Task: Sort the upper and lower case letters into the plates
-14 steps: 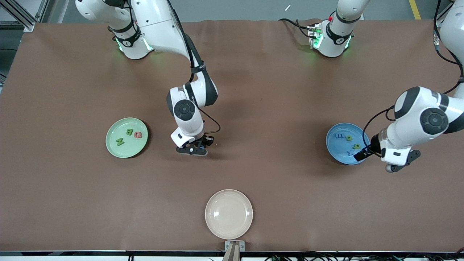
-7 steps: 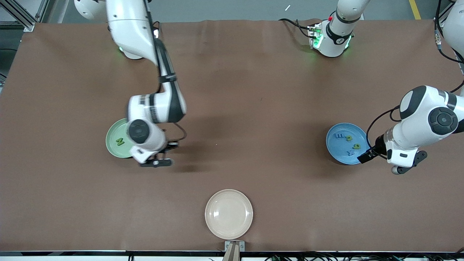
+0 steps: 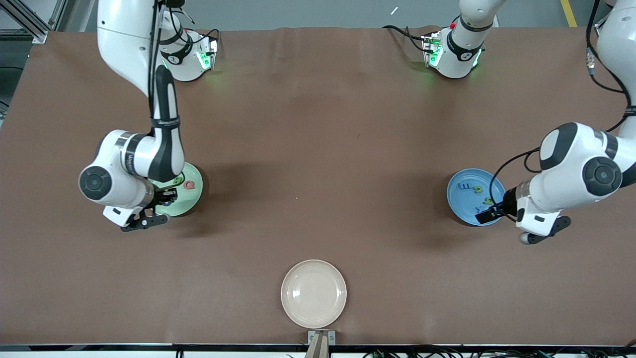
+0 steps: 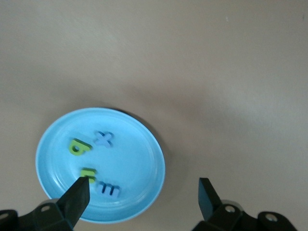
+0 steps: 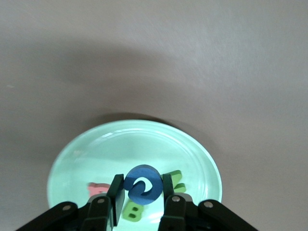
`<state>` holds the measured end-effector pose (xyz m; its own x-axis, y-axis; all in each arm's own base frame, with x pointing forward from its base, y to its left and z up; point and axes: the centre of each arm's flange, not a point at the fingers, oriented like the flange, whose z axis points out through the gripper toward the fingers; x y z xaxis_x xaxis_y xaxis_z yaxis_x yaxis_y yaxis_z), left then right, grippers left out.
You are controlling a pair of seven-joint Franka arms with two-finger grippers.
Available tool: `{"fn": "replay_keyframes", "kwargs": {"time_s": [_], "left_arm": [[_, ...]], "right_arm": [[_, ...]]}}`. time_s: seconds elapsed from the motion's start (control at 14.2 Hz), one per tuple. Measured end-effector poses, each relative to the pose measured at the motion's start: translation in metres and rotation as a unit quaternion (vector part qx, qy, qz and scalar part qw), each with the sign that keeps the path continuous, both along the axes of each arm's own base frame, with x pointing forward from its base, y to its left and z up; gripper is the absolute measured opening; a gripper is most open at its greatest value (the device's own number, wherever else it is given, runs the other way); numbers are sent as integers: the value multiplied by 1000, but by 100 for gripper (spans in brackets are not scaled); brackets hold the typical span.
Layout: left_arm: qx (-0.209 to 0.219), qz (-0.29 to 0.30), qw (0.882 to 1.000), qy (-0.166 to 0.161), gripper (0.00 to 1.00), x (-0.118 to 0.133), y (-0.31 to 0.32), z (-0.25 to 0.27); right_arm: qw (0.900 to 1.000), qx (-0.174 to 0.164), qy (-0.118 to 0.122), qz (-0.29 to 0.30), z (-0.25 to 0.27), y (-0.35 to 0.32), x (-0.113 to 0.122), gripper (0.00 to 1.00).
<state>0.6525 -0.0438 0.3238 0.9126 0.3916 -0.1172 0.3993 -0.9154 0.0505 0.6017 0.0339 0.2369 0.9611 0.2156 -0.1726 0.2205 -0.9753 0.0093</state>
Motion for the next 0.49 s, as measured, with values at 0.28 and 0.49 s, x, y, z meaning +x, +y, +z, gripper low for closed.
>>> {"fn": "replay_keyframes", "kwargs": {"time_s": [0.28,0.49], "left_arm": [[-3,-46,999,7,100,-2,-29,17],[-8,-93,996,-9,100,-7,-46,41]], "right_arm": [[1000,26,-3,-3,-25,-8,-18,36],[999,34,-6,-8,-27,-5,-20,36]]}}
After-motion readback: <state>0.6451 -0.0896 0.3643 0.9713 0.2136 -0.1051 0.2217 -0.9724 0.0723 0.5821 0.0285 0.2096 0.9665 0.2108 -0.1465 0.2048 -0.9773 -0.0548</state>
